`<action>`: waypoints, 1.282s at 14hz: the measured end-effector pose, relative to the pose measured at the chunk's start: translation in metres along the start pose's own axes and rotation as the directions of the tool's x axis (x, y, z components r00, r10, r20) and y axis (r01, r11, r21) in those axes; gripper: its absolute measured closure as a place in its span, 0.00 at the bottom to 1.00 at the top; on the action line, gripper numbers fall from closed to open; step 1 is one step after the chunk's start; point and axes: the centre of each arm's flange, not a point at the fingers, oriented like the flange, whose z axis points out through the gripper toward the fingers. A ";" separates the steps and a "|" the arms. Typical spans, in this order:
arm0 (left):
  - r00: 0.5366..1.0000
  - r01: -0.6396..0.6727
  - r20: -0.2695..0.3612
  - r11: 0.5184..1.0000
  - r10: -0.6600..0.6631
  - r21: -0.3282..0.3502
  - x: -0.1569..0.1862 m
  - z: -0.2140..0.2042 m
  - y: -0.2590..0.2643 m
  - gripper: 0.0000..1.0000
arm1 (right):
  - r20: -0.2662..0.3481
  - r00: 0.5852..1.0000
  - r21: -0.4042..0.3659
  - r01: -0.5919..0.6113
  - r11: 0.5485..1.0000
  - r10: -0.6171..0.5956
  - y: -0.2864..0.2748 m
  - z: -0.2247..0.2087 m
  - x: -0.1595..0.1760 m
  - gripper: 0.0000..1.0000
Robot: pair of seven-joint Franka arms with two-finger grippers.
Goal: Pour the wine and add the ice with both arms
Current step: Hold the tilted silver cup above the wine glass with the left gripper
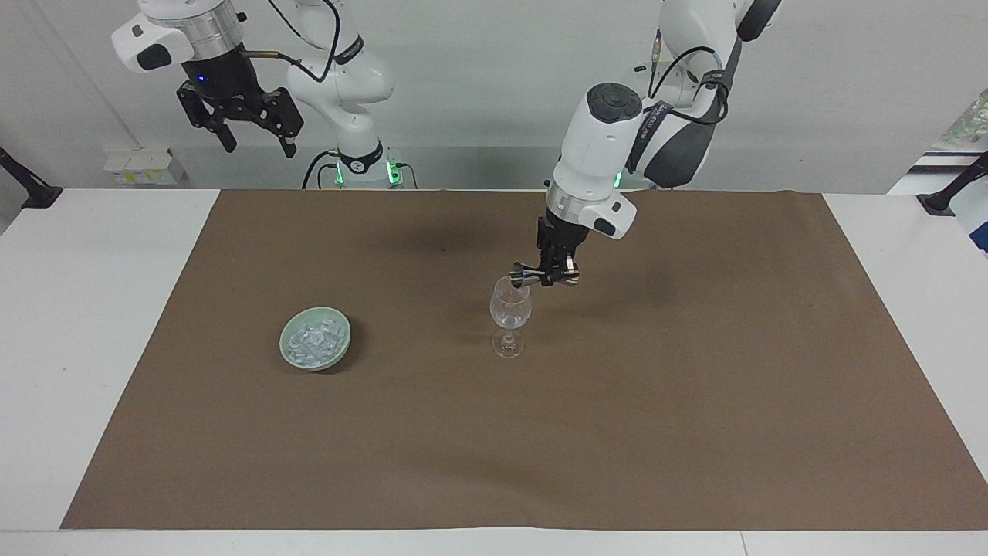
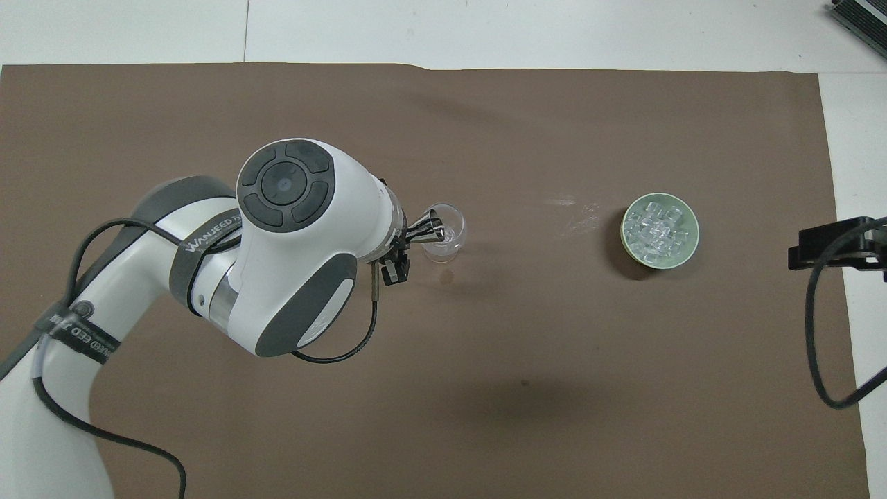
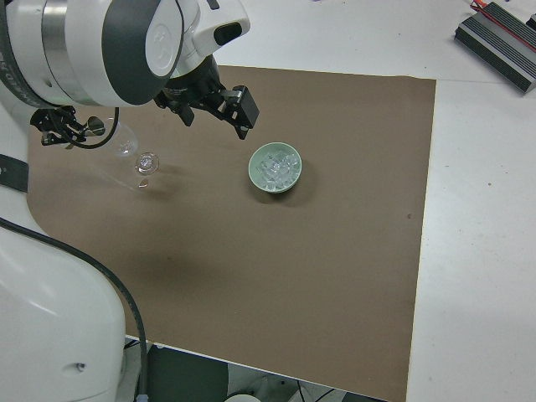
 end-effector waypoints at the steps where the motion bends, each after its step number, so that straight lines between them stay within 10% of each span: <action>1: 1.000 -0.001 -0.005 1.000 0.001 0.003 0.000 -0.001 0.000 0.77 | 0.000 1.000 0.000 0.000 1.000 0.000 0.000 0.000 0.000 0.00; 18: 0.996 -0.024 -0.084 1.000 0.023 0.000 -0.012 -0.007 -0.005 0.77 | 0.000 1.000 0.000 0.000 1.000 0.000 0.000 0.000 0.000 0.00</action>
